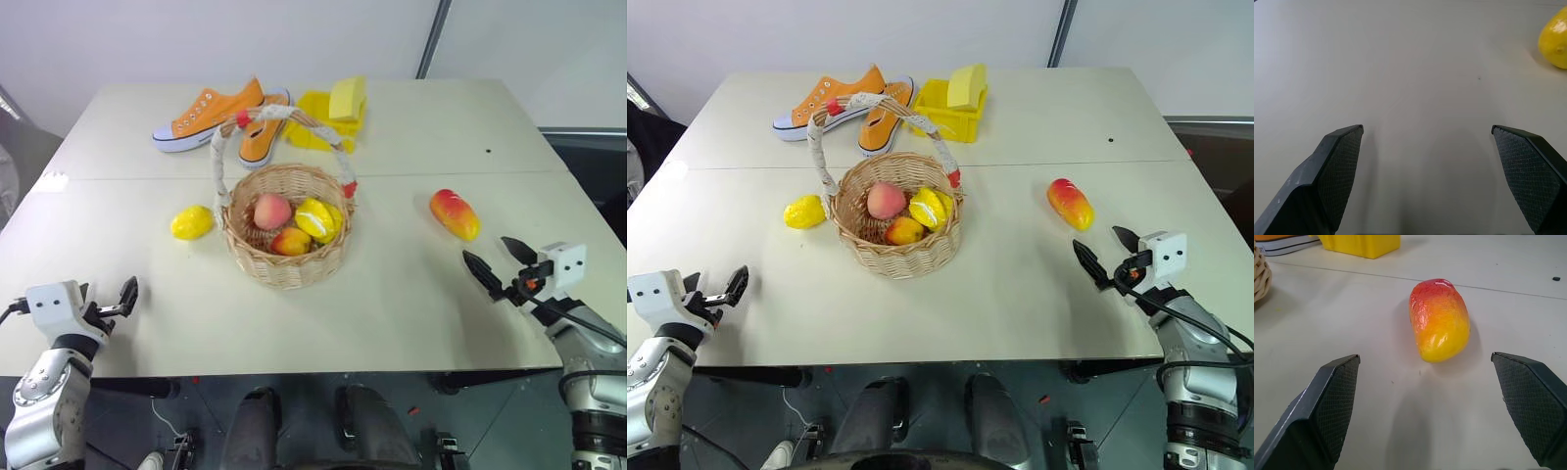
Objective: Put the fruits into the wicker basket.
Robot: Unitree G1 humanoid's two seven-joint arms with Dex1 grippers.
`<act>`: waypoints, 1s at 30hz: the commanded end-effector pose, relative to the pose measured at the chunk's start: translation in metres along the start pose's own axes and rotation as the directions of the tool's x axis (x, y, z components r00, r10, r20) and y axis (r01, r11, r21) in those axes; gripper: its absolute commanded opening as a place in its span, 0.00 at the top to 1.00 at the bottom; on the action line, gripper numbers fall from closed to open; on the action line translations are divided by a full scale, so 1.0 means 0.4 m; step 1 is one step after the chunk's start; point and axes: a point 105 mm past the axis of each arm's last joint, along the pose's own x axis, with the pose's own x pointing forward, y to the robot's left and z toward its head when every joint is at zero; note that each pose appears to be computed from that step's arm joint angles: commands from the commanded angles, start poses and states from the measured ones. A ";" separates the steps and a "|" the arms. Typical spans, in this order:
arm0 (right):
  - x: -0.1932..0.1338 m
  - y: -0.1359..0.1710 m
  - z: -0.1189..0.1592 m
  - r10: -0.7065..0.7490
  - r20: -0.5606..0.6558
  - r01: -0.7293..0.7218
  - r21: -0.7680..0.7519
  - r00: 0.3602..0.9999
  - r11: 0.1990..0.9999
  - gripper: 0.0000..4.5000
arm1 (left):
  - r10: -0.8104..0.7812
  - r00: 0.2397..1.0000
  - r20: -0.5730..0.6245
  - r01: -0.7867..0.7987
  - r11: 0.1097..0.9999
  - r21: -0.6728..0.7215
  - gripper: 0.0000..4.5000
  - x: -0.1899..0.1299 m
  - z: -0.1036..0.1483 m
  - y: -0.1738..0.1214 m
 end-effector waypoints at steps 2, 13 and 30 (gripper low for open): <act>0.004 -0.003 0.028 -0.006 0.047 0.007 -0.023 0.999 1.000 0.00 | -0.001 0.999 0.049 0.001 1.000 0.009 0.00 0.001 0.033 -0.005; -0.011 0.010 0.093 0.010 0.097 -0.003 -0.065 0.995 0.998 0.00 | -0.130 0.990 0.057 0.133 0.991 -0.036 0.00 0.025 0.049 -0.065; -0.014 0.290 0.286 0.591 0.084 -0.581 -0.115 0.803 0.806 0.00 | -0.456 0.887 -0.069 0.458 0.855 0.244 0.00 0.137 0.199 -0.194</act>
